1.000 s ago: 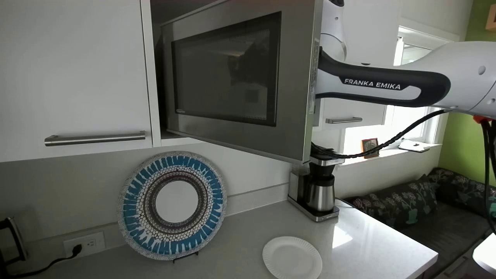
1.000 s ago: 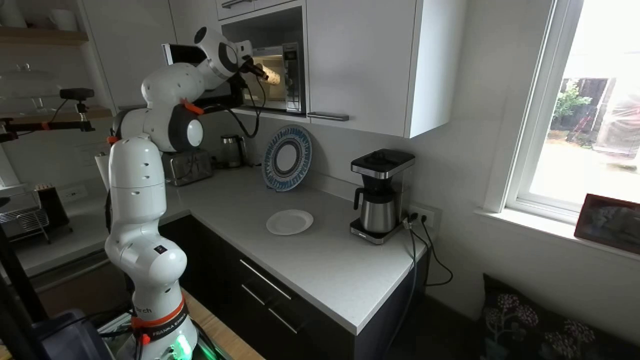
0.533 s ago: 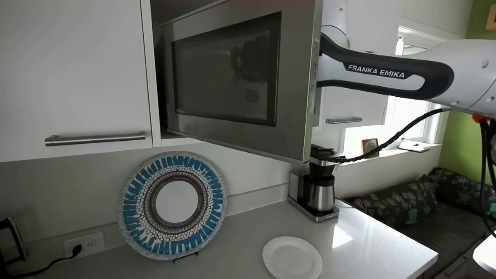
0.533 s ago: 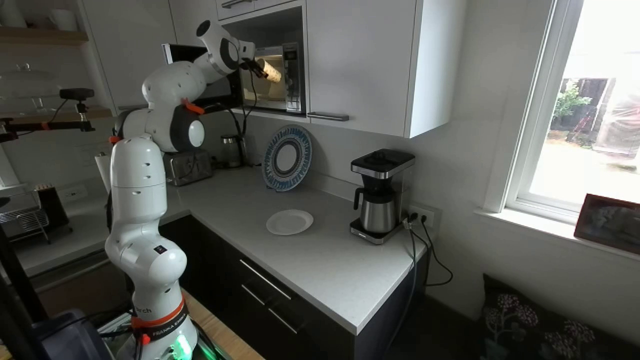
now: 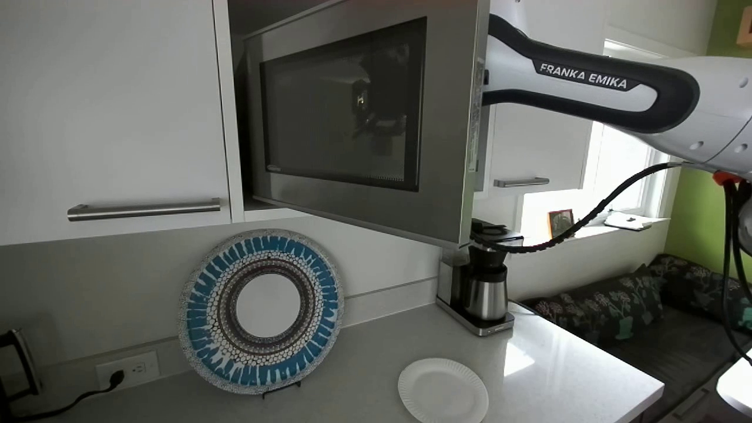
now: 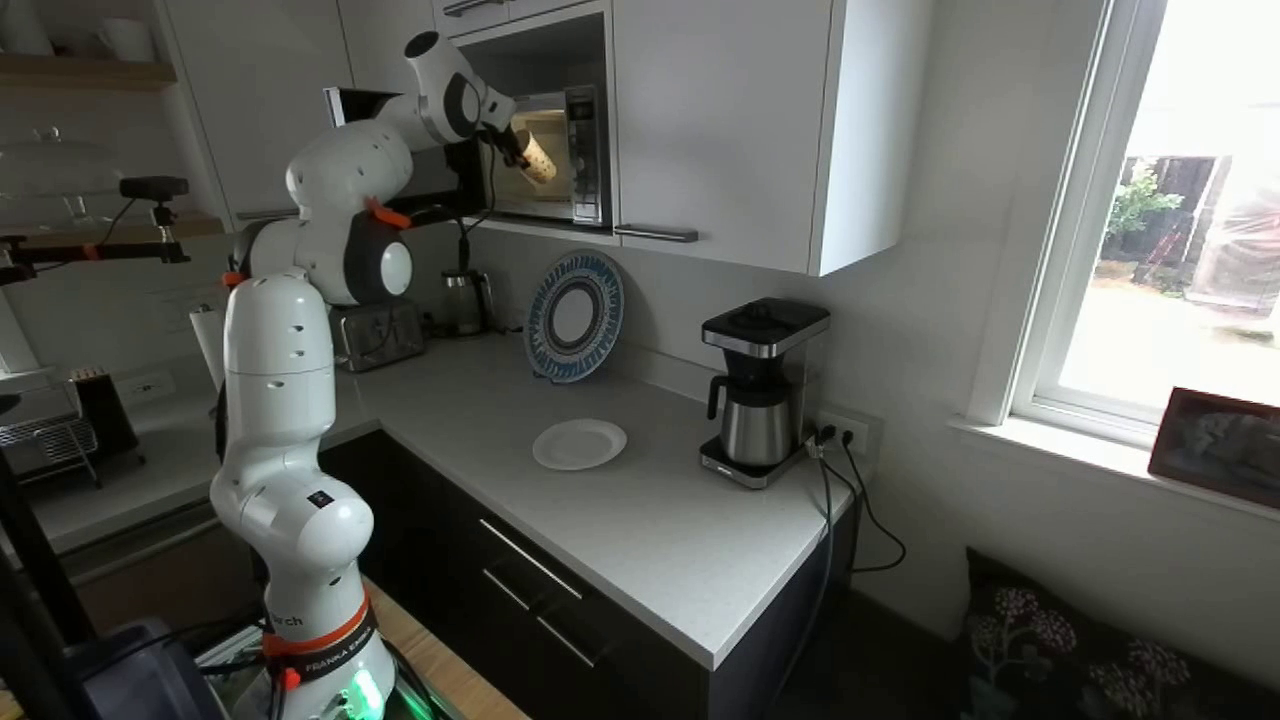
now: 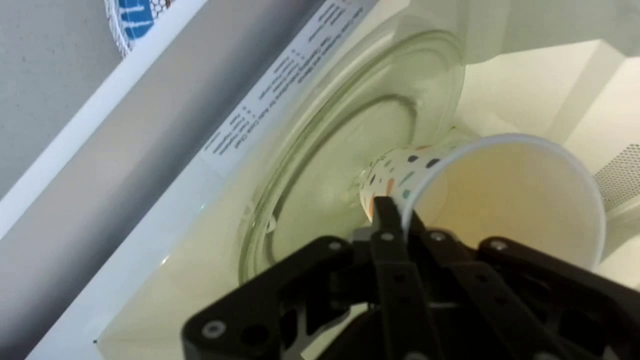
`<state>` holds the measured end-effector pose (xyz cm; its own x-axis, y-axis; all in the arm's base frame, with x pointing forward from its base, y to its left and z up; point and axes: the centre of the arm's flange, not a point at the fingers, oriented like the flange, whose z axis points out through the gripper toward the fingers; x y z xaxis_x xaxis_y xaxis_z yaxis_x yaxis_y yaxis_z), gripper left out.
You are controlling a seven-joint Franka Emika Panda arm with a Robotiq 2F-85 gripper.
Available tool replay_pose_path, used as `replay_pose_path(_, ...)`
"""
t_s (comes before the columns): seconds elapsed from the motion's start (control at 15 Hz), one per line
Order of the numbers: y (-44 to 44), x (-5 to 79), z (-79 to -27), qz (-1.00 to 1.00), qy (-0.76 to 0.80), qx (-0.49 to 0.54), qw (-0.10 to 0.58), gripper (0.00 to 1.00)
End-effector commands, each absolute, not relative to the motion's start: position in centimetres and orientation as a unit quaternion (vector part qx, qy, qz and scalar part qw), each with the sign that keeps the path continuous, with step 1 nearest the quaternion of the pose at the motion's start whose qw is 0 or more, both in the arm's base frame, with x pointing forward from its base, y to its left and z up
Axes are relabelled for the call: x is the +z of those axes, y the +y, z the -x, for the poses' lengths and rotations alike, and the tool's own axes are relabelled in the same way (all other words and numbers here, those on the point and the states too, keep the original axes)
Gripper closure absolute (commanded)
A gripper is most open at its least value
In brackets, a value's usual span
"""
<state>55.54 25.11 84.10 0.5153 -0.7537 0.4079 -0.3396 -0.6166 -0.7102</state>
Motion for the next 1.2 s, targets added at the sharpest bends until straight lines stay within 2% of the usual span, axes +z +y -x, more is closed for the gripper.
replay_pose_path(0.0, 25.2, 84.2, -55.6, 0.823, 0.333, -0.355, 0.293, 0.96)
replay_pose_path(0.27, 25.2, 84.1, -55.7, 0.823, 0.334, -0.347, 0.300, 0.96)
replay_pose_path(0.33, 25.2, 84.1, -55.7, 0.823, 0.334, -0.347, 0.301, 0.99)
replay_pose_path(0.8, 25.0, 85.1, -55.6, 0.790, 0.396, -0.278, 0.376, 0.99)
replay_pose_path(1.13, 24.3, 85.1, -56.2, 0.753, 0.471, -0.236, 0.395, 0.99)
